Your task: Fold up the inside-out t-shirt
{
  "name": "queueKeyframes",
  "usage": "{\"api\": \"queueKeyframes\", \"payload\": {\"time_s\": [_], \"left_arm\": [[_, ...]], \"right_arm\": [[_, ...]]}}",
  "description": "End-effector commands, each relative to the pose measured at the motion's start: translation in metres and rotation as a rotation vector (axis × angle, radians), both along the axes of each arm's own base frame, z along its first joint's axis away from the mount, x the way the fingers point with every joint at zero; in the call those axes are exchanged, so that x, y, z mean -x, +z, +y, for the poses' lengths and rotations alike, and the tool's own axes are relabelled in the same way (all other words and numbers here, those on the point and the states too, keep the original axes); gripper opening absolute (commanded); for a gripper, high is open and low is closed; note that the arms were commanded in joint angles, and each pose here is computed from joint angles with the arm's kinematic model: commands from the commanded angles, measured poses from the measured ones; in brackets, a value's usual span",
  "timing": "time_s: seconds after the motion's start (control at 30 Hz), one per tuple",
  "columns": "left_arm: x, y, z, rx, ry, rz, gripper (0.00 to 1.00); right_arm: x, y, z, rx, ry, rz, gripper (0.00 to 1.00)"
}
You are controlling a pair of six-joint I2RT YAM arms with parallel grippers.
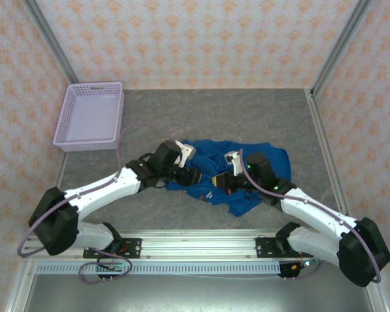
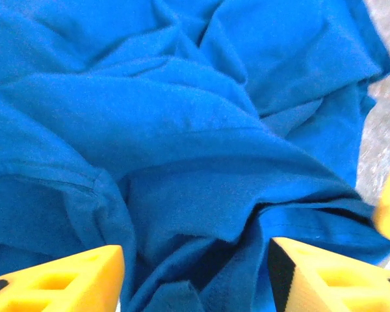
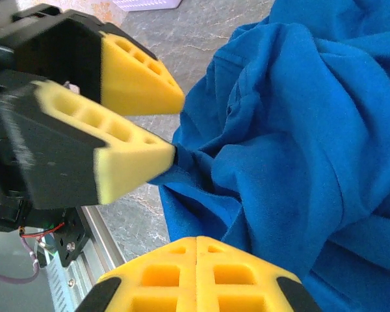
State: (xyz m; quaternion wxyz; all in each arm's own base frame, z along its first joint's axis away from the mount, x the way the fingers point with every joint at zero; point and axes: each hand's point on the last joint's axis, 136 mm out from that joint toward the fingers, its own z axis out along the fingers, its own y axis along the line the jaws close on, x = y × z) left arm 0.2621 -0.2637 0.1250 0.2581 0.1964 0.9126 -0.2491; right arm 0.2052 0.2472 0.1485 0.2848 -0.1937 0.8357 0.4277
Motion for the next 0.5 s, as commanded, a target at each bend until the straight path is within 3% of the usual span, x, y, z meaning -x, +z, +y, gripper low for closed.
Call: {"api": "queueKeyframes", "payload": {"time_s": [0.0,0.07,0.23,0.47], "left_arm": [[0.016,-0.021,0.003,-0.103,-0.066,0.093,0.57],[0.017,-0.031,0.007,-0.145,-0.055,0.113,0.47],[0.015,-0.034,0.01,-0.151,-0.027,0.117,0.12],[0.023,-0.021,0.014,-0.044,-0.003,0.052,0.0]], "right_arm": [[0.006,0.004,-0.002,0.005,0.02,-0.033,0.0],[0.008,0.005,-0.004,0.012,0.017,-0.036,0.0],[0.015,0.002,-0.014,0.047,-0.004,-0.006,0.0],[0.018,-0.014,-0.032,0.087,-0.133,0.106,0.0]]}}
